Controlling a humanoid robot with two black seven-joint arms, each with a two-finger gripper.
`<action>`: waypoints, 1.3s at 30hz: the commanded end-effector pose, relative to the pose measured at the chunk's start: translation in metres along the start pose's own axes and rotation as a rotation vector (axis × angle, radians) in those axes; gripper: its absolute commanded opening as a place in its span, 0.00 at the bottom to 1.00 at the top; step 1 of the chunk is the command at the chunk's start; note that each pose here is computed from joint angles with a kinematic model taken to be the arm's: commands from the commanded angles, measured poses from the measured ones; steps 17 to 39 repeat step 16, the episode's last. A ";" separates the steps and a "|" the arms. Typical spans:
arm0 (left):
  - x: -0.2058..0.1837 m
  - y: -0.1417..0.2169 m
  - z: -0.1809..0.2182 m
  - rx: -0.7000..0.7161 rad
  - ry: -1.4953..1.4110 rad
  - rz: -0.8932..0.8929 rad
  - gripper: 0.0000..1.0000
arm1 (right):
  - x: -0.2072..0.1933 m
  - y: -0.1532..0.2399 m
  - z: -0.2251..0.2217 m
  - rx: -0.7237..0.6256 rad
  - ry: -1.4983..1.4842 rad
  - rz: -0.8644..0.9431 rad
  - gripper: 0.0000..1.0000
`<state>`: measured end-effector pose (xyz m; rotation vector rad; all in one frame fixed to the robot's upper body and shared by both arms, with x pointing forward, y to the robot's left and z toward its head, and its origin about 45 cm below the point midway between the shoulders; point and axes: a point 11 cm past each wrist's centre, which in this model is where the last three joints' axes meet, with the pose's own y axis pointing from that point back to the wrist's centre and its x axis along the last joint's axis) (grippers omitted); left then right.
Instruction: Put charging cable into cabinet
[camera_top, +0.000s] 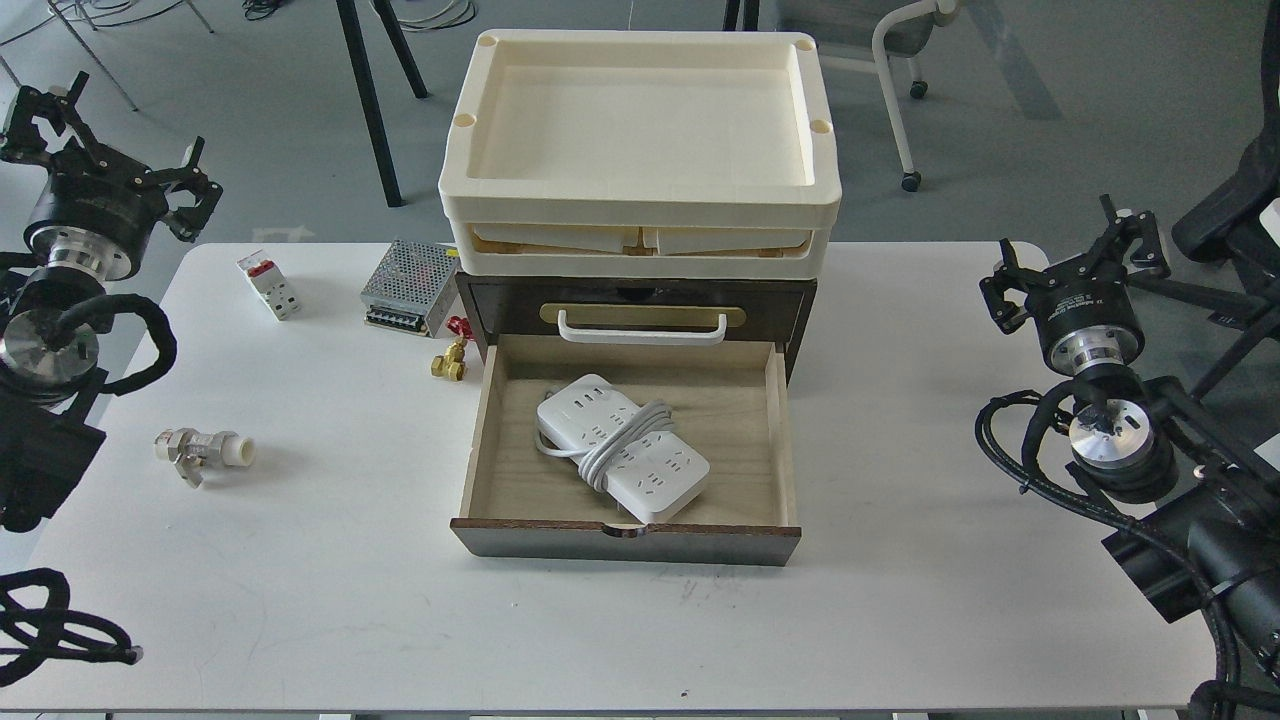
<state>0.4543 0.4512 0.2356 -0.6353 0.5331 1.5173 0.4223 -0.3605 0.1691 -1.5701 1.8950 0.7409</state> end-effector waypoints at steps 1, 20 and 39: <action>-0.001 0.000 -0.007 0.013 0.007 -0.002 1.00 | -0.001 0.000 0.000 -0.002 -0.001 -0.004 1.00; -0.010 -0.002 -0.038 0.048 0.049 -0.012 1.00 | -0.007 -0.002 -0.001 0.004 -0.001 -0.027 1.00; -0.010 -0.002 -0.038 0.048 0.049 -0.012 1.00 | -0.007 -0.002 -0.001 0.004 -0.001 -0.027 1.00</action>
